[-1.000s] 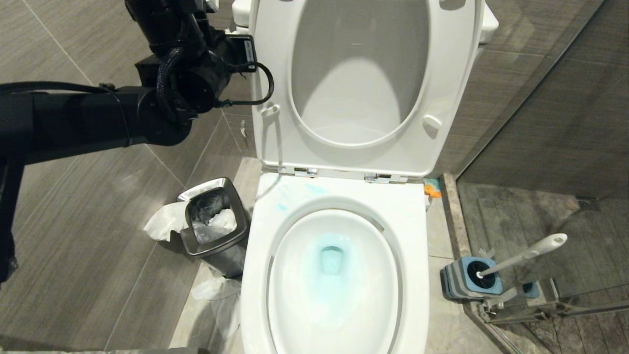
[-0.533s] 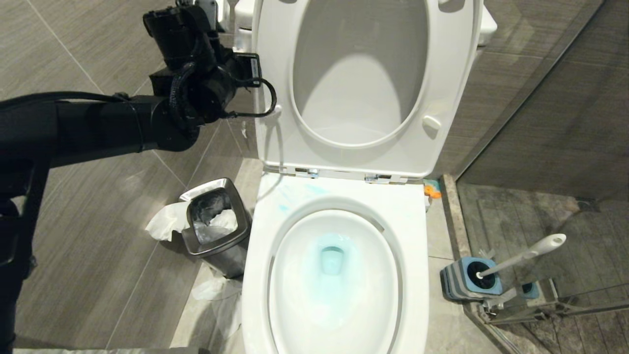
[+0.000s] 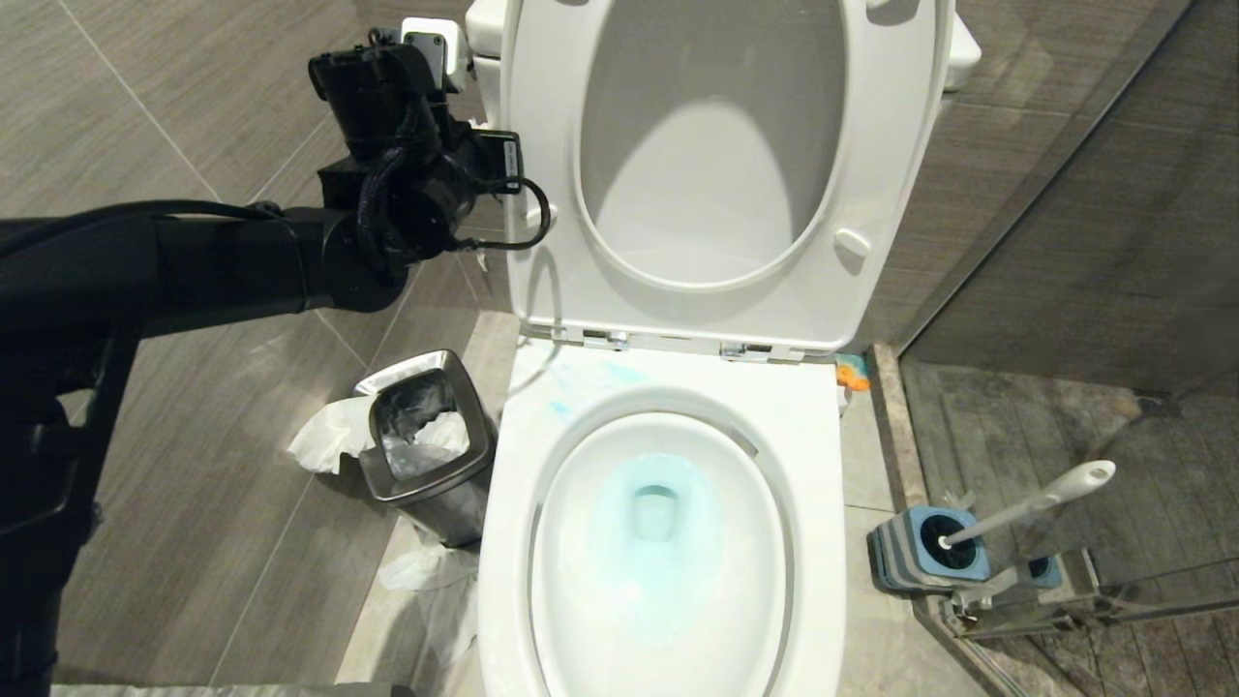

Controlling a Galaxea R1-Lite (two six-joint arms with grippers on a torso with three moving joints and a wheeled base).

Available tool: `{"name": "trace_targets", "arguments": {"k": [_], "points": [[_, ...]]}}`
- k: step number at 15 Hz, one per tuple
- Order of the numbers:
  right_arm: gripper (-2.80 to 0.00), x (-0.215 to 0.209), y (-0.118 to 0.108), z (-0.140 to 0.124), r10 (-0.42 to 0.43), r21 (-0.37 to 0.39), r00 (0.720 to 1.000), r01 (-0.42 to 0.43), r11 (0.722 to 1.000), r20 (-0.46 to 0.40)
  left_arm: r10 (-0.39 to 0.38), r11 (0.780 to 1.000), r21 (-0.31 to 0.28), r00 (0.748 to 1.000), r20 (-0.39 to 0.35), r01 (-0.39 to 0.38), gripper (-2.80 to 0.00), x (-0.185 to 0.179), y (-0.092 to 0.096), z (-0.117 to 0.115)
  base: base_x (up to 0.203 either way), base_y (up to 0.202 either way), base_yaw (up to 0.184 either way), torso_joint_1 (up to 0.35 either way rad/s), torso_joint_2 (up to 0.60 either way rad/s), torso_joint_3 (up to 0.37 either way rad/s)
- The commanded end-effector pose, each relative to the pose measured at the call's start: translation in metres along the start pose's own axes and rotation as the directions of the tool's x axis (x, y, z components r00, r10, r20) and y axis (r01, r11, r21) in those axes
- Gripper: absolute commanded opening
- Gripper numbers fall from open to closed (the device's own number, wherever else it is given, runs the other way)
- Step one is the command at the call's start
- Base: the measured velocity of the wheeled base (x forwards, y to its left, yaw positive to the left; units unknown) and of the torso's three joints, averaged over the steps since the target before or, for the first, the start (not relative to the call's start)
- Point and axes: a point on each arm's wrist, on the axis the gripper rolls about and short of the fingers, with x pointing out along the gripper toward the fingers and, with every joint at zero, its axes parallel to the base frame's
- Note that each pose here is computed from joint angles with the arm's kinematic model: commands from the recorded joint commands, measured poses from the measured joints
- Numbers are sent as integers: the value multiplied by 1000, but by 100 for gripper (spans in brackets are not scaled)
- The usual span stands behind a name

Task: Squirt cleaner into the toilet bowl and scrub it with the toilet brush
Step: Flush the toilet

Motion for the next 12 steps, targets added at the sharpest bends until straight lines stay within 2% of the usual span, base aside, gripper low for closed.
{"name": "trace_targets", "arguments": {"k": [1, 5, 9, 12], "points": [[-280, 0, 0, 0, 1, -1, 1000, -1, 1000, -1, 4, 1000, -3, 1000, 11, -4, -280, 1, 0, 0, 0, 0, 0, 0, 0, 0], [-280, 0, 0, 0, 1, -1, 1000, -1, 1000, -1, 33, 999, 8, 997, 71, -34, -280, -4, 8, 16, 0, 0, 0, 0, 0, 0], [-280, 0, 0, 0, 1, -1, 1000, -1, 1000, -1, 128, 988, 58, 975, 179, -141, -280, -5, 36, 36, 0, 0, 0, 0, 0, 0], [-280, 0, 0, 0, 1, -1, 1000, -1, 1000, -1, 159, 978, 96, 964, 213, -183, -280, -9, 51, 47, 0, 0, 0, 0, 0, 0]]}}
